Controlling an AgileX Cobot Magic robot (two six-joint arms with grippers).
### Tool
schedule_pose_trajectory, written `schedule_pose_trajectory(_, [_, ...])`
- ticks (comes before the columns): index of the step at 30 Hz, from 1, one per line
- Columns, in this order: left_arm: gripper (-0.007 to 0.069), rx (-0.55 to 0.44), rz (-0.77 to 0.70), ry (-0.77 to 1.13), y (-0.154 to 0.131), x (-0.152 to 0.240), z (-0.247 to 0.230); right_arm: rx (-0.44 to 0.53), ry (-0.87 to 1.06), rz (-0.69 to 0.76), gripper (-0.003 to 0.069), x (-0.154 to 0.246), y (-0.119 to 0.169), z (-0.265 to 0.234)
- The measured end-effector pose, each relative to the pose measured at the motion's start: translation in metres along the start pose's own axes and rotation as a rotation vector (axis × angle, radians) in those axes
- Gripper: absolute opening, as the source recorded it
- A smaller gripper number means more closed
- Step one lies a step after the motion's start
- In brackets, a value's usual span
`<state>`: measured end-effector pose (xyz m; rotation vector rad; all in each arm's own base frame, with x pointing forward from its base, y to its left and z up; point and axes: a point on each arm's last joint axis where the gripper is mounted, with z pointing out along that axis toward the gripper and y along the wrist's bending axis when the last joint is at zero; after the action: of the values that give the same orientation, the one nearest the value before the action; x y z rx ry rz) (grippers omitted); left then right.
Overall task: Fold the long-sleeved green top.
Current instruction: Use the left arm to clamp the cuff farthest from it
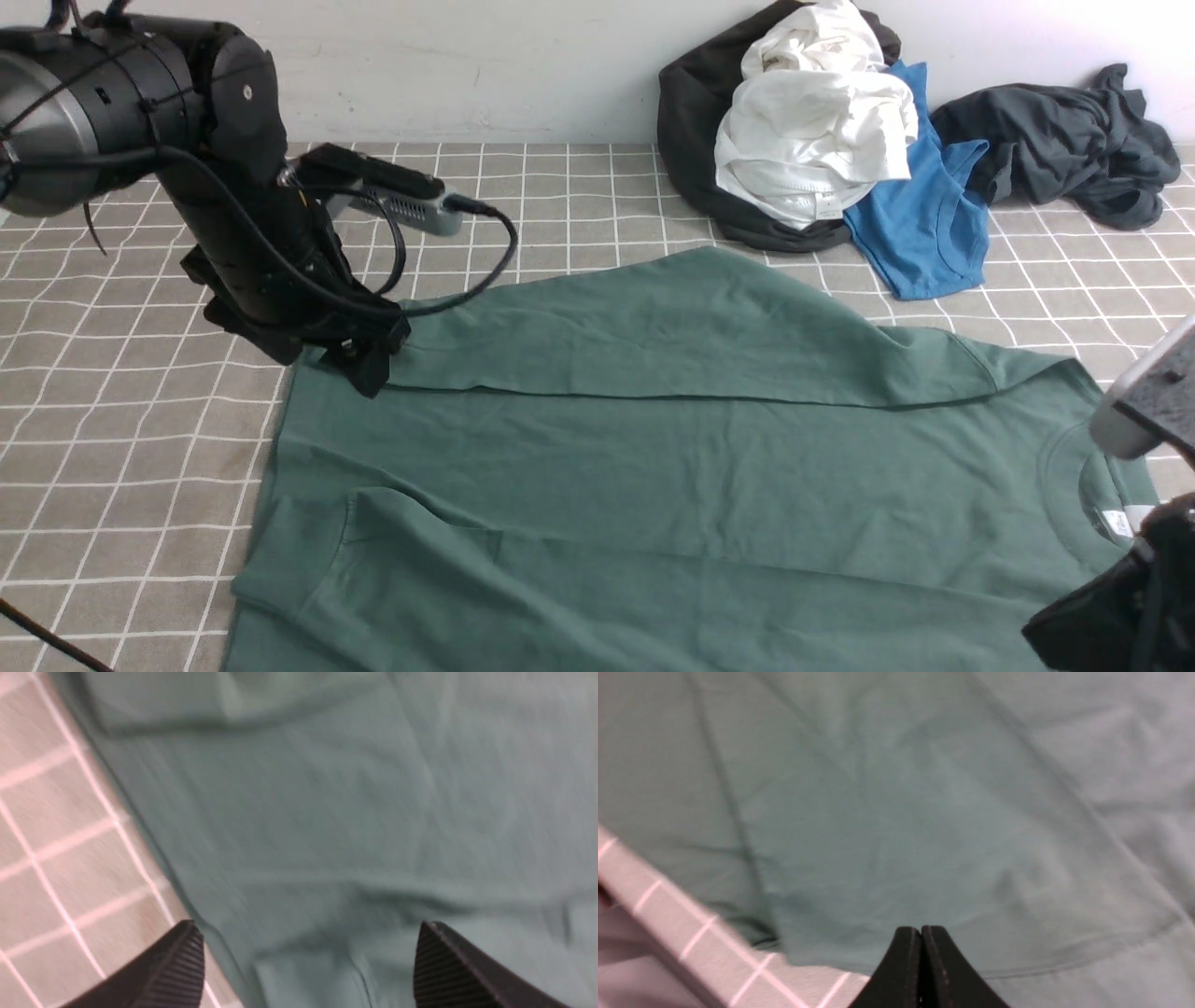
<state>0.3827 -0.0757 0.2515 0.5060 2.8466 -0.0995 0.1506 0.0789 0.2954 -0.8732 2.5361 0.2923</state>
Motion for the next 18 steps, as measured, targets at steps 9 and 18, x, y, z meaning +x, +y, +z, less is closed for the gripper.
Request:
schedule_pose_trajectory(9, [0.0552, -0.015, -0.146, -0.006, 0.052, -0.025, 0.056, 0.139, -0.053, 0.095, -0.0007, -0.050, -0.022, -0.011])
schedule_pose_trajectory(18, [0.0552, -0.030, -0.188, -0.093, 0.068, -0.041, 0.105, 0.088, 0.017, 0.130, -0.0007, -0.069, -0.028, 0.015])
